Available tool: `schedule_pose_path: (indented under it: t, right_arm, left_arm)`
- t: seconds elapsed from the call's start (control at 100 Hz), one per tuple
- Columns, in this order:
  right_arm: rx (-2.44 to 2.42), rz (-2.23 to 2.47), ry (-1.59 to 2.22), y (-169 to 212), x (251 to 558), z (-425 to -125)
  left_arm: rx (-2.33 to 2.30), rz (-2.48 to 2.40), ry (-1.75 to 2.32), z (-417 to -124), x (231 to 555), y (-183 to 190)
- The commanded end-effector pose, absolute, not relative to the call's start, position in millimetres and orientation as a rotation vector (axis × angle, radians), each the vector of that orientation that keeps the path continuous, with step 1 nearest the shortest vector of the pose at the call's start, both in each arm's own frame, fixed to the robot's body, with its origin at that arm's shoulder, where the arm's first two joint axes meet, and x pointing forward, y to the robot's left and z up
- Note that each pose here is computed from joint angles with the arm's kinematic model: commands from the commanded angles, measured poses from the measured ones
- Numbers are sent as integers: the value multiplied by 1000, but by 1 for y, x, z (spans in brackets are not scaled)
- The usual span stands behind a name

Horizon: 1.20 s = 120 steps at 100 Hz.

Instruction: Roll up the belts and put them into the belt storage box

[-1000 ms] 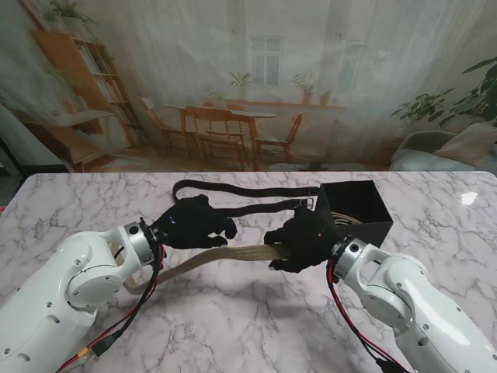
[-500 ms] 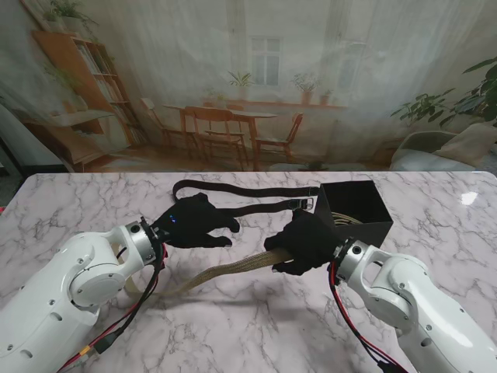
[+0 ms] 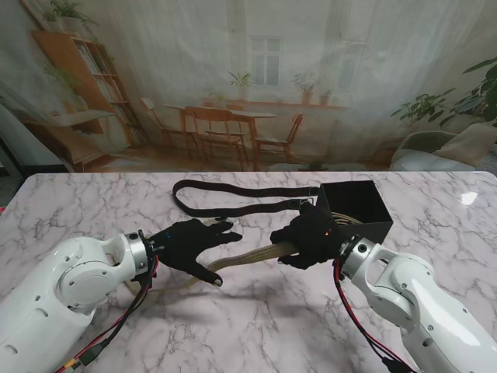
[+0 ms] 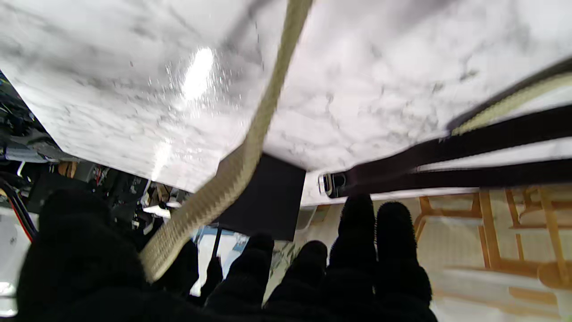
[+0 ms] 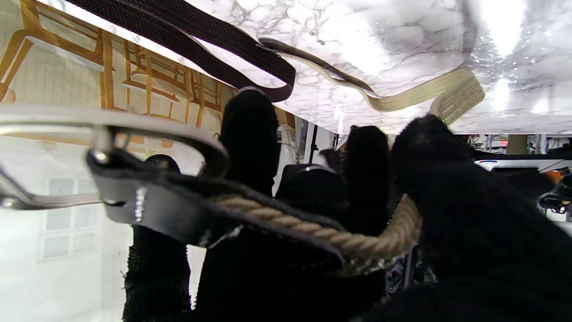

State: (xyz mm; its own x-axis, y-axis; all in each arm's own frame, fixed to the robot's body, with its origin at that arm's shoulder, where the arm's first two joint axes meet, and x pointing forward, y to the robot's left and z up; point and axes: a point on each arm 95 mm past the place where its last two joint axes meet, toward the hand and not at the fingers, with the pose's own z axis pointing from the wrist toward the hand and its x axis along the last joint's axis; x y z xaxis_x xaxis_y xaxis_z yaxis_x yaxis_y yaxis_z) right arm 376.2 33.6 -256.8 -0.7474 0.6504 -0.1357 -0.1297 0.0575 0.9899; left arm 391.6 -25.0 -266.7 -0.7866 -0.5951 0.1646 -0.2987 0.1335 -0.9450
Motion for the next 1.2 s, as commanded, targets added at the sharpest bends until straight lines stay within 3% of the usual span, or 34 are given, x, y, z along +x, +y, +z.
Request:
schedule_pose_path:
  t: [0.0,0.44,0.72,0.98,1.19]
  right_arm:
    - [534,1735,1758,30,376,-259]
    - [544,1727,1726,24,376,-255]
    - [541,1730,1719,22,375,-254]
    - [546,1718,1685,12,370,-254]
    - [573,1693,1647,-2,360,-262]
  left_arm:
    - [-940,-1620,2233,-286,389,-13]
    - [-992,-1350,2323,-348,384,14]
    - [-1061,-1265,2307,-368,392,21]
    - [-1045,-1168,2237,-374,388,37]
    - [-983,-1127,2125,-357,381,65]
